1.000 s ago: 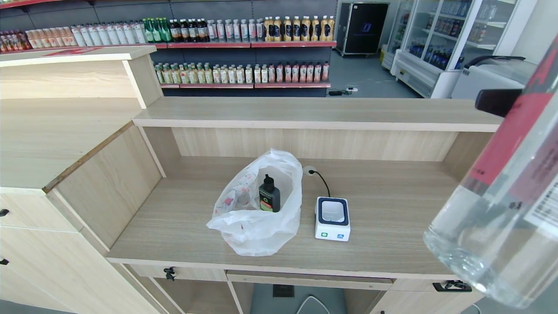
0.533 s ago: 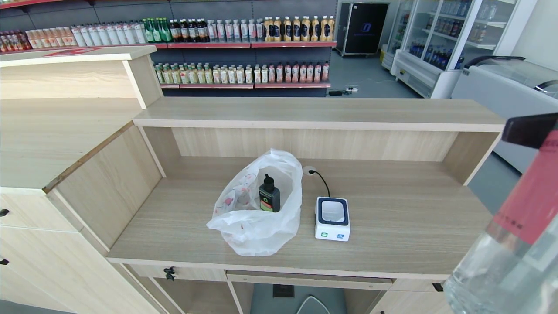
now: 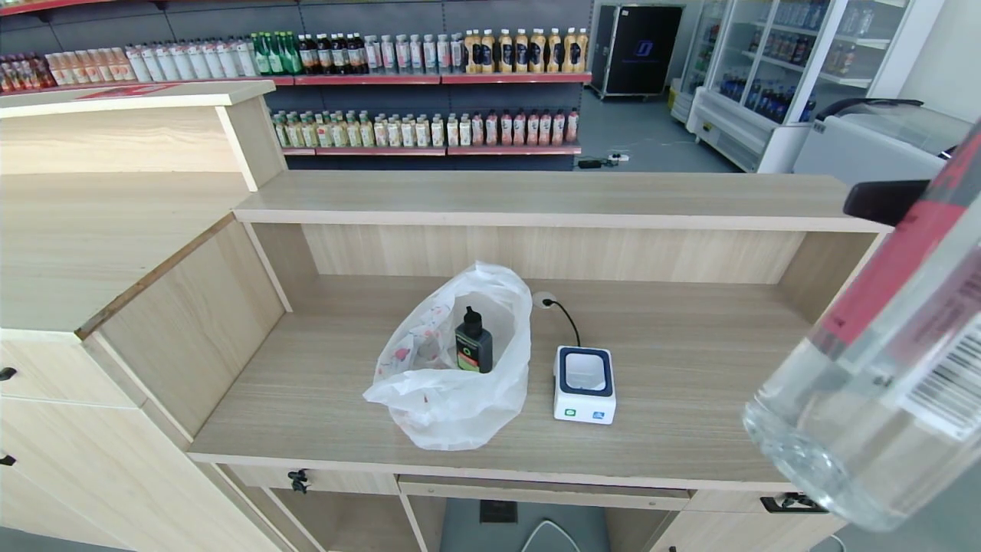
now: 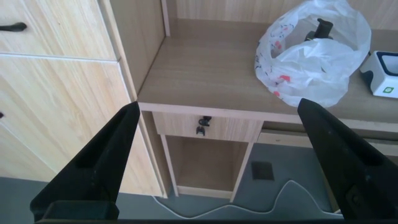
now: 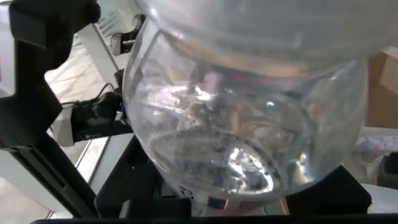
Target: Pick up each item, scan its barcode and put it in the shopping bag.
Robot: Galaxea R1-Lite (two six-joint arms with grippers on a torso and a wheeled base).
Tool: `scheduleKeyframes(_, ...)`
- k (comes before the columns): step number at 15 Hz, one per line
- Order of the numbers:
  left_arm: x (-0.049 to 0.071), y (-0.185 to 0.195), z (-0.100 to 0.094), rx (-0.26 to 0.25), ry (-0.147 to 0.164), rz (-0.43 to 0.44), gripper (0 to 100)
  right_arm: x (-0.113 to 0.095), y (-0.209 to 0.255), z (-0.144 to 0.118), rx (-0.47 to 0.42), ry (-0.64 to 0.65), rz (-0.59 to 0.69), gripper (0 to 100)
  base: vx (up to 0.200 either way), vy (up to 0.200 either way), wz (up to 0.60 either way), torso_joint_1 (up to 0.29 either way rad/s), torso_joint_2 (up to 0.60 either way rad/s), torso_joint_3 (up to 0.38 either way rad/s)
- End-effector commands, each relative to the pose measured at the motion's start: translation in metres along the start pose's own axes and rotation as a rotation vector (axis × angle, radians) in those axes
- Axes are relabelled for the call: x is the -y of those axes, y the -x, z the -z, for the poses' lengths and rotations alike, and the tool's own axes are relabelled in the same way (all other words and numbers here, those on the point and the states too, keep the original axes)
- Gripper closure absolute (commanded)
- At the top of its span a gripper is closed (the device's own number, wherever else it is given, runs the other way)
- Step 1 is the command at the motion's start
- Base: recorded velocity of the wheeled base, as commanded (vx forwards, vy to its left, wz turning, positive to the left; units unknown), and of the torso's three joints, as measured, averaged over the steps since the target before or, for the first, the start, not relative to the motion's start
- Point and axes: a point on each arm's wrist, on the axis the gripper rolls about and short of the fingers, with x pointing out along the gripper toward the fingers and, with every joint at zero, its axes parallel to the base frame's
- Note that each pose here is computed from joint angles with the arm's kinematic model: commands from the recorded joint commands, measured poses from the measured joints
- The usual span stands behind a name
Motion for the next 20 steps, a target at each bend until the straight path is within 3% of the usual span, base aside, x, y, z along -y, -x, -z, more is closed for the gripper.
scheduleKeyframes(1,0.0,0.0,0.0,0.0,0.001,-0.001,0,0.033,0.026,0.025,-0.039,0.033,0.29,100,0.0,0.0,0.0,0.0,0.0,0.0)
scheduleKeyframes(3,0.0,0.0,0.0,0.0,0.001,-0.001,0,0.053,0.059,0.047,-0.089,0.088,0.625,100,0.0,0.0,0.0,0.0,0.0,0.0)
scheduleKeyframes(5,0.0,0.0,0.0,0.0,0.001,-0.001,0,0.068,0.094,0.065,-0.108,0.048,0.925,100,0.0,0.0,0.0,0.0,0.0,0.0)
scheduleKeyframes(8,0.0,0.0,0.0,0.0,0.001,-0.001,0,0.088,0.125,0.088,-0.141,0.091,1.14,100,0.0,0.0,0.0,0.0,0.0,0.0)
scheduleKeyframes(10,0.0,0.0,0.0,0.0,0.001,-0.001,0,0.102,0.143,0.1,-0.223,0.196,1.247,100,0.0,0.0,0.0,0.0,0.0,0.0)
scheduleKeyframes(14,0.0,0.0,0.0,0.0,0.001,-0.001,0,0.119,0.178,0.112,-0.395,0.441,1.33,100,0.0,0.0,0.0,0.0,0.0,0.0)
scheduleKeyframes(17,0.0,0.0,0.0,0.0,0.001,-0.001,0,0.122,0.177,0.114,-0.419,0.46,1.316,100,0.0,0.0,0.0,0.0,0.0,0.0)
scheduleKeyframes(20,0.0,0.0,0.0,0.0,0.001,0.001,0,0.12,0.171,0.117,-0.453,0.49,1.295,100,0.0,0.0,0.6,0.001,0.0,0.004)
